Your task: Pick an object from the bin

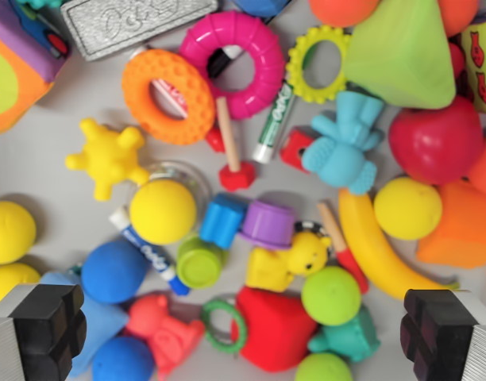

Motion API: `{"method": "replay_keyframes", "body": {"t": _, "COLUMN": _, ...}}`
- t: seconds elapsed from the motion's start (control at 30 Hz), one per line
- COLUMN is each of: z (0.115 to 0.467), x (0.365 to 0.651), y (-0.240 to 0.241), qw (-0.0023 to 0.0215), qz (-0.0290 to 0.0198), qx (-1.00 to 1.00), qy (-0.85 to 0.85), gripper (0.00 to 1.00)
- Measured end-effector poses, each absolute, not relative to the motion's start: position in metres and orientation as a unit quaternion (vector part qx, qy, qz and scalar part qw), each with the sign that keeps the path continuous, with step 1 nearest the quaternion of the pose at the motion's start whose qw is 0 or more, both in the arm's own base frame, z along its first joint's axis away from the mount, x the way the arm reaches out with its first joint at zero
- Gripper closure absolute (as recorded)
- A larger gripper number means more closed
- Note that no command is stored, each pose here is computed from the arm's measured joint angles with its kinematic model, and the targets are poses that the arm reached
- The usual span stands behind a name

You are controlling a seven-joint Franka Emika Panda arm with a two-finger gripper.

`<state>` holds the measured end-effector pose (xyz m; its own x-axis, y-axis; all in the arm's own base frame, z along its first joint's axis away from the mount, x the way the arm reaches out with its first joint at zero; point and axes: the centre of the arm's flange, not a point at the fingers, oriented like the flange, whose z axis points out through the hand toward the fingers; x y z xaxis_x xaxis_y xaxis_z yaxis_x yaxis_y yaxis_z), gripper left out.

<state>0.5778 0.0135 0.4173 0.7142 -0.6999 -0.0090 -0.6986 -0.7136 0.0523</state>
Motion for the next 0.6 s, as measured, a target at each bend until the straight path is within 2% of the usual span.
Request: {"method": "replay_keyframes", "body": {"t": 0.6, "z": 0.4142, "x": 0.5775, "y": 0.0135, "qw": 0.0228, "qz": -0.0151, "qx": 0.926, "qy": -0.376, "gripper": 0.0}}
